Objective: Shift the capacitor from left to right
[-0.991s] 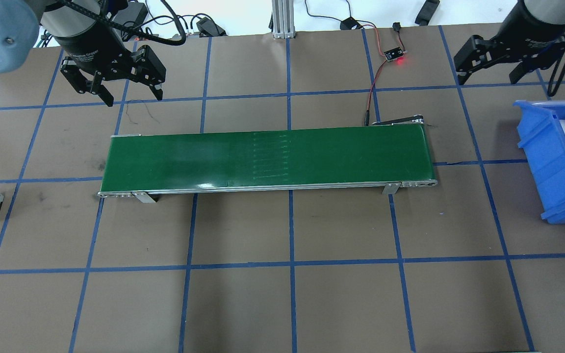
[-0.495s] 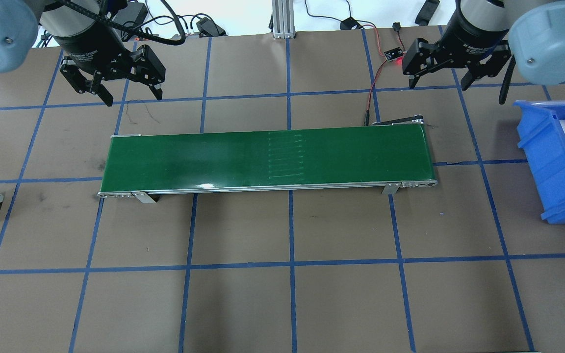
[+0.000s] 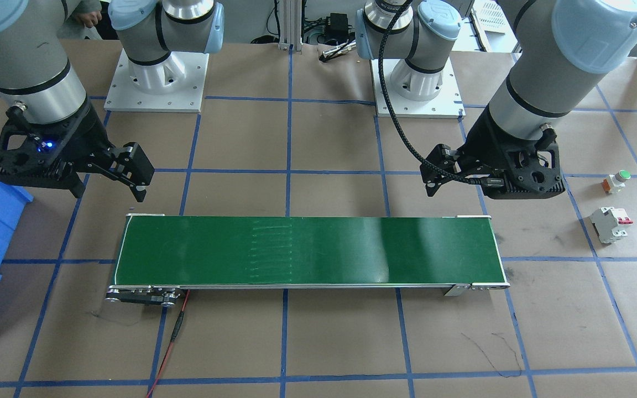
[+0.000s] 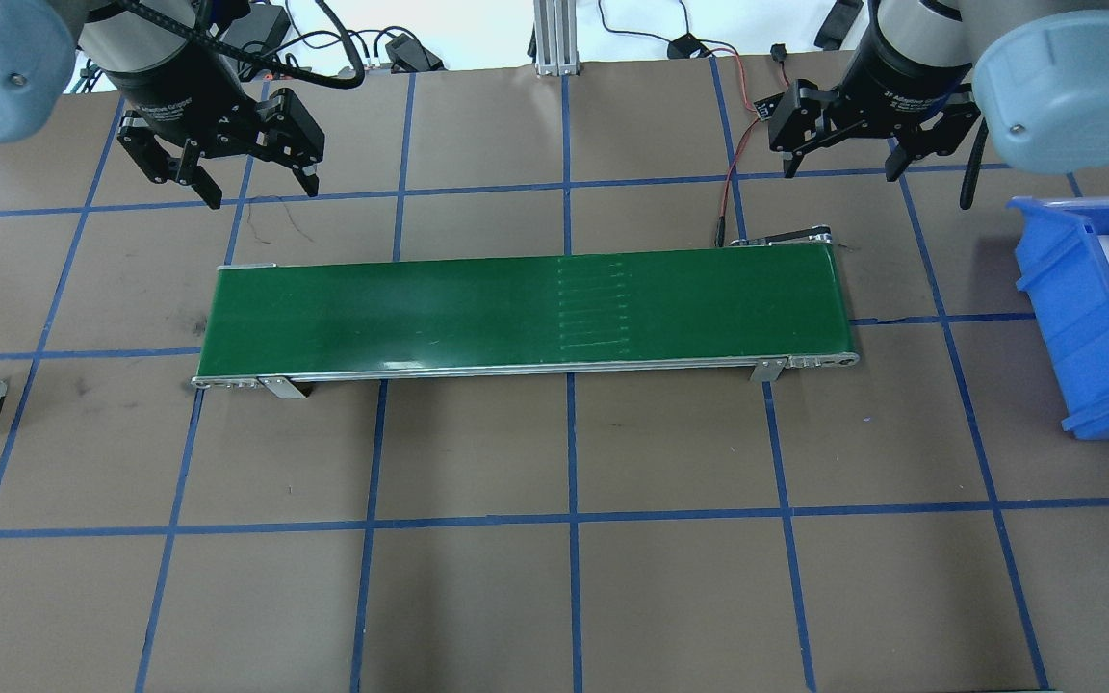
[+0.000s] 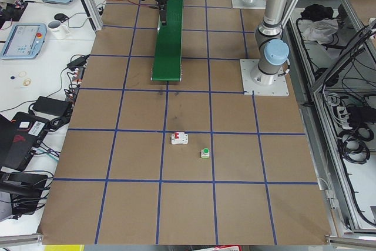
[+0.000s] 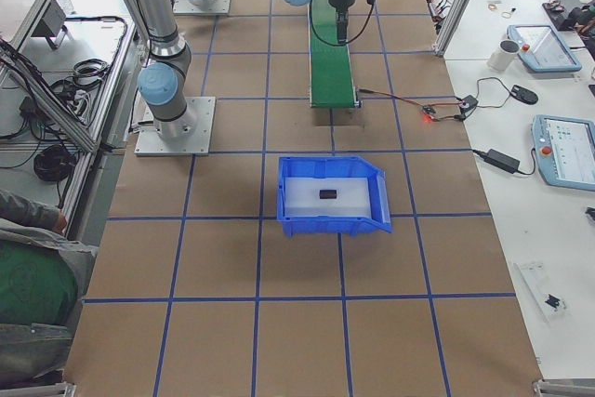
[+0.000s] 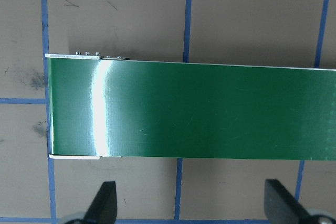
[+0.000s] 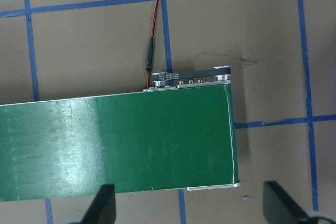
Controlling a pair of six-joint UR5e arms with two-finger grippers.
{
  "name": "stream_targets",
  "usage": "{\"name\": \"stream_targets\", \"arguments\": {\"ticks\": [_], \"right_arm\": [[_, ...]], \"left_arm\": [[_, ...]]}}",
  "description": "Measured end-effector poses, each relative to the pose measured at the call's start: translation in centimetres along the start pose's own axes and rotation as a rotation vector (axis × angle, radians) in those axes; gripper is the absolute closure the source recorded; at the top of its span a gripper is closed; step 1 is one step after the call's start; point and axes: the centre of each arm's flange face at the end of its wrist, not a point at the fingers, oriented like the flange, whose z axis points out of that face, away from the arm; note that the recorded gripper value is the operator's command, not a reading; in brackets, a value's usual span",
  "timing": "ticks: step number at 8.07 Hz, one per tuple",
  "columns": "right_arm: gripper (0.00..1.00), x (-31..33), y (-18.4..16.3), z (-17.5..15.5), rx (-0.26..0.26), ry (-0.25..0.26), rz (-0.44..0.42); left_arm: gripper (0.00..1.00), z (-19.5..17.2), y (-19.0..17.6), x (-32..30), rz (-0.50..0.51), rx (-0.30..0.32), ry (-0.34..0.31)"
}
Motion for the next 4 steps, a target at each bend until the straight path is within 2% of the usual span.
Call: {"name": "stream_targets", "arguments": {"ticks": [4], "right_arm": [[0.0,-0.21,0.04,0.16,-0.003,0.0,0.001]], "left_arm": [[0.0,-0.02,0.01,0.0,0.0,0.0,0.0]]}}
